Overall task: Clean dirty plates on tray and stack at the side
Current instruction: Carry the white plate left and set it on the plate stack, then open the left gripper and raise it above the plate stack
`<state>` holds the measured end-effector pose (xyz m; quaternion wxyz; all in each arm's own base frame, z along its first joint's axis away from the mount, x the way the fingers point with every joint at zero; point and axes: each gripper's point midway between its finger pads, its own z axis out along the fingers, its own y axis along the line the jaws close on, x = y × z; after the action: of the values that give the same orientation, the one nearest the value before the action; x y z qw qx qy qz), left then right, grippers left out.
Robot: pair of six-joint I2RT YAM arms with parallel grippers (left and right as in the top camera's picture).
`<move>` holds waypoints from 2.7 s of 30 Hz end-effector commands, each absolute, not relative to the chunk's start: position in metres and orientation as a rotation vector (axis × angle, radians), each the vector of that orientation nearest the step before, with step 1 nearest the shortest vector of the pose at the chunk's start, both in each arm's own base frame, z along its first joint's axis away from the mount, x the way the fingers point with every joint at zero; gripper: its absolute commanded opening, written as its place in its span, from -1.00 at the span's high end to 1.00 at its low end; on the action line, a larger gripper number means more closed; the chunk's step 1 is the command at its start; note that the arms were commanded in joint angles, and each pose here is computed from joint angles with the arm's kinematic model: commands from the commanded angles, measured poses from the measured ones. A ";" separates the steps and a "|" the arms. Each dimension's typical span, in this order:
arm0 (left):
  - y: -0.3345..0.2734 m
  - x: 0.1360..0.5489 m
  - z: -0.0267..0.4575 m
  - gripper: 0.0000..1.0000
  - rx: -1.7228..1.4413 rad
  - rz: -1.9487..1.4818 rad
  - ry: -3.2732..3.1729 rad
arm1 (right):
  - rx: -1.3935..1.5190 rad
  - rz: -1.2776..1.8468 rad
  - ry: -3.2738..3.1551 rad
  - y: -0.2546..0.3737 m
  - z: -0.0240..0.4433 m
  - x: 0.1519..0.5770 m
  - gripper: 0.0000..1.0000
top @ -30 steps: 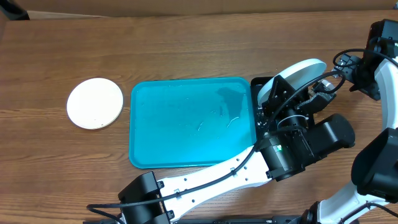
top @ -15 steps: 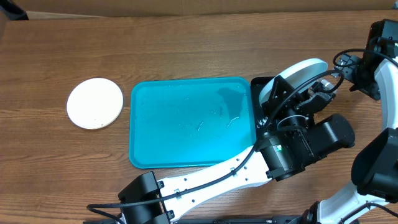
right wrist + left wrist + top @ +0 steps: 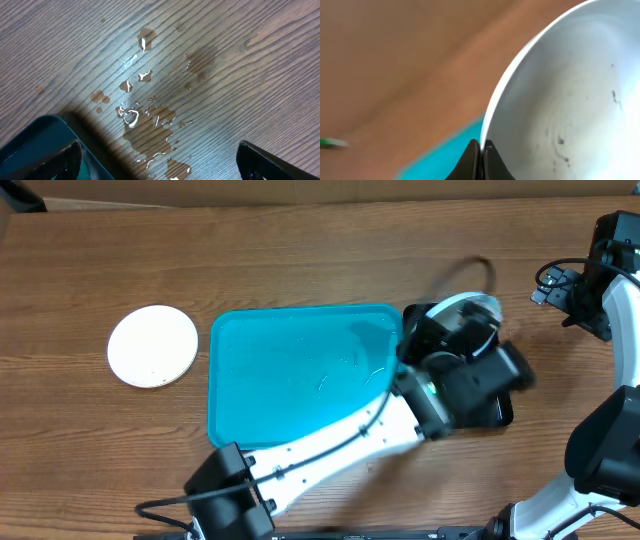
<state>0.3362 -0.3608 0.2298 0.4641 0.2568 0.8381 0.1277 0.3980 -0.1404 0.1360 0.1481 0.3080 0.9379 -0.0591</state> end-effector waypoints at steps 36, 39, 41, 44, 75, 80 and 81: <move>0.197 0.348 0.093 0.92 -1.353 0.121 2.647 | 0.892 -0.179 2.672 -0.144 0.143 0.398 -1.00; 0.197 0.346 0.082 0.92 -1.356 0.121 2.645 | 0.892 -0.179 2.672 -0.144 0.143 0.398 -1.00; 0.198 0.348 0.082 0.38 -1.346 0.119 2.641 | 0.892 -0.178 2.672 -0.144 0.143 0.398 -1.00; 0.193 0.354 0.089 -1.00 -1.282 0.066 2.663 | 0.892 -0.179 2.673 -0.144 0.143 0.398 -1.00; -0.008 0.408 0.189 -0.99 -0.519 -0.476 2.776 | 0.892 -0.179 2.673 -0.144 0.143 0.398 -1.00; -0.012 0.408 0.189 -0.99 -0.503 -0.478 2.780 | 0.892 -0.179 2.673 -0.144 0.143 0.398 -1.00; -0.012 0.407 0.189 -1.00 -0.503 -0.478 2.780 | 0.892 -0.178 2.672 -0.144 0.143 0.398 -1.00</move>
<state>0.4056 -0.0081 0.1695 0.1117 -0.1929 0.9621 -0.1571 0.3979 -0.1405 0.1360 0.1479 0.3082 0.9379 -0.0593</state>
